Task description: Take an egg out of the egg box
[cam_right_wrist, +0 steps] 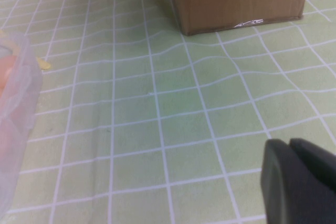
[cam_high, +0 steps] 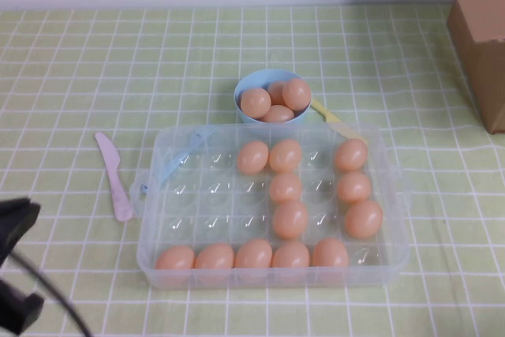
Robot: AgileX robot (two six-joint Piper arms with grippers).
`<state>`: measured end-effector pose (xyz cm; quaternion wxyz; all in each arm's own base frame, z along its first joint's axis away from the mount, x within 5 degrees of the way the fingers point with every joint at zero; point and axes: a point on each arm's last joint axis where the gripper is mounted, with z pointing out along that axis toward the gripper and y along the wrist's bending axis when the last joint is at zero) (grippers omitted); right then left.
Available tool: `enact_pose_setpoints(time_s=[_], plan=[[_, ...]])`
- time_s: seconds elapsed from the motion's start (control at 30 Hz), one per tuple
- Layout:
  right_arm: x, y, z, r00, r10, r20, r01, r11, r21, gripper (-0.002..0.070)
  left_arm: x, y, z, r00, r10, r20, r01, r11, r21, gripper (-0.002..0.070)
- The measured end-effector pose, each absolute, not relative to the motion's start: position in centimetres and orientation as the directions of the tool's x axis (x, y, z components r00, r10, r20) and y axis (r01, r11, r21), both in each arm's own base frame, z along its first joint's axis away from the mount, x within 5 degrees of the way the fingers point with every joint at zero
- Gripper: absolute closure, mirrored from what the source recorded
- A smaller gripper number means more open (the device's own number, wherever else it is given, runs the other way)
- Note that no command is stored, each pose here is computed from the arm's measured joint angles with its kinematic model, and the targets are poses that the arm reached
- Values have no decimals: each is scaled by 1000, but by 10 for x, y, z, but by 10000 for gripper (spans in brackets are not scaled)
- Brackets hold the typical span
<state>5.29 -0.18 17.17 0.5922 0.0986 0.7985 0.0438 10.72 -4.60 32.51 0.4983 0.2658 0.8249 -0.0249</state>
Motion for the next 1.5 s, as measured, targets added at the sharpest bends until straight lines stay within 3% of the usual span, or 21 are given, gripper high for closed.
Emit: enact_pose_setpoints(time_s=[0.27,0.57,0.9,1.5], plan=[[53,-2,172,-279,209,-937,106,977,187,695,68,-22,277,-104,274,-956,362,906,221,678],[53,-2,172,-279,209,-937,106,977,187,695,53,-9,221,29,63,-998,177,982,67,678],[53,-2,172,-279,209,-937,106,977,187,695,56,0,194,-51,53,-997,14,999,52,678],[53,-2,172,-279,209,-937,106,977,187,695,53,-3,172,-286,50,-957,66,997,32,678]])
